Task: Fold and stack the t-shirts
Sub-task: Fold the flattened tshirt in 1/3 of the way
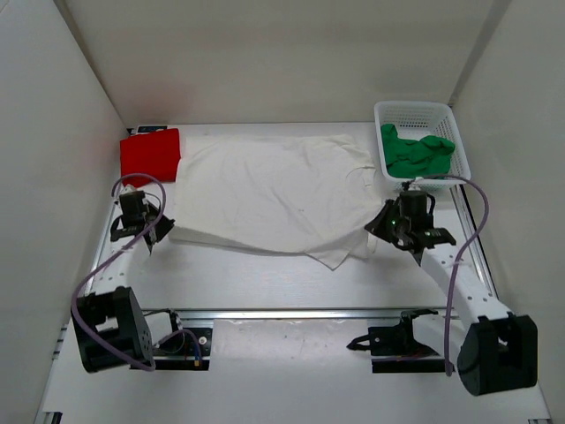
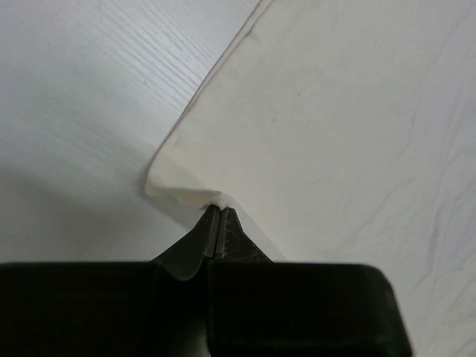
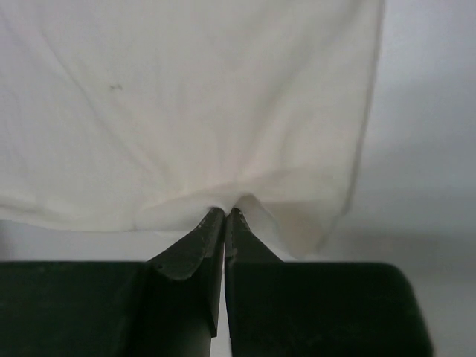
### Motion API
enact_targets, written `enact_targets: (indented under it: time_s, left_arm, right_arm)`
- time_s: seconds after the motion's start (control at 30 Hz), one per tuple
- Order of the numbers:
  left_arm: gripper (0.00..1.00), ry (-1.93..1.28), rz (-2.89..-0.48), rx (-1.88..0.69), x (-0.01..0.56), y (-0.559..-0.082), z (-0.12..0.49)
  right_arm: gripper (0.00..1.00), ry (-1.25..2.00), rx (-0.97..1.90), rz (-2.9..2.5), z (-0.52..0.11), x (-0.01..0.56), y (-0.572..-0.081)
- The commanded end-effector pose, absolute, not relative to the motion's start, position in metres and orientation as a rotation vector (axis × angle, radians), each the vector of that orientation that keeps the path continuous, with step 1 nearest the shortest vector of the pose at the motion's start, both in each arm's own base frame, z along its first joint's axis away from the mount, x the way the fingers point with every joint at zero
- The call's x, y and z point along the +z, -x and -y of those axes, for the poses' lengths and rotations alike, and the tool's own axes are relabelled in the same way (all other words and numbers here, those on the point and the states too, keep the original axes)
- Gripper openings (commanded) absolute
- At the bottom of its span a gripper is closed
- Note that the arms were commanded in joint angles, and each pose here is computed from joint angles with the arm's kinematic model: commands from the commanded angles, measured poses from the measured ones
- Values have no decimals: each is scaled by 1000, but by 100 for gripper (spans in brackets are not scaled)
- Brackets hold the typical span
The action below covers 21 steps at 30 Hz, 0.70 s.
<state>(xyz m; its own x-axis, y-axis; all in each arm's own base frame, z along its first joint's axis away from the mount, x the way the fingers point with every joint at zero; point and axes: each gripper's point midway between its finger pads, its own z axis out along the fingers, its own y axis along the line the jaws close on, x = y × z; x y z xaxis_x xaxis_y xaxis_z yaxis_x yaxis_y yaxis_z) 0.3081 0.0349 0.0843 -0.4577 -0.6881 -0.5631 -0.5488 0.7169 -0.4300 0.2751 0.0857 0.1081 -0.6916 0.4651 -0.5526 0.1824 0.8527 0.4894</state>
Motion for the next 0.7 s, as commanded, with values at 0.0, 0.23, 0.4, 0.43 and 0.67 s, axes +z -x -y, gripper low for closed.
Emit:
enact_targets:
  time_s: [0.0,0.23,0.4,0.43,0.67]
  left_arm:
    - [0,982,-2157,-272,84,-330,-41]
    - [0,1016,-2129,-272,90,-367,-49]
    - [0,1000,-2152,-258,90,-393,-46]
    - [0,994,-2154,-259,90,-399,-47]
    - [0,990,-2159,-247,88,-428,-49]
  right_arm:
    - [0,-351,553,-2168,-96,150,-332]
    - [0,-346,525,-2170,-90,153,-394]
    - [0,-356,511,-2183,-80,151,-431]
    - [0,-358,510,-2187,-81,151,-436]
    - [0,-347,498,-2190,-71,153,-486]
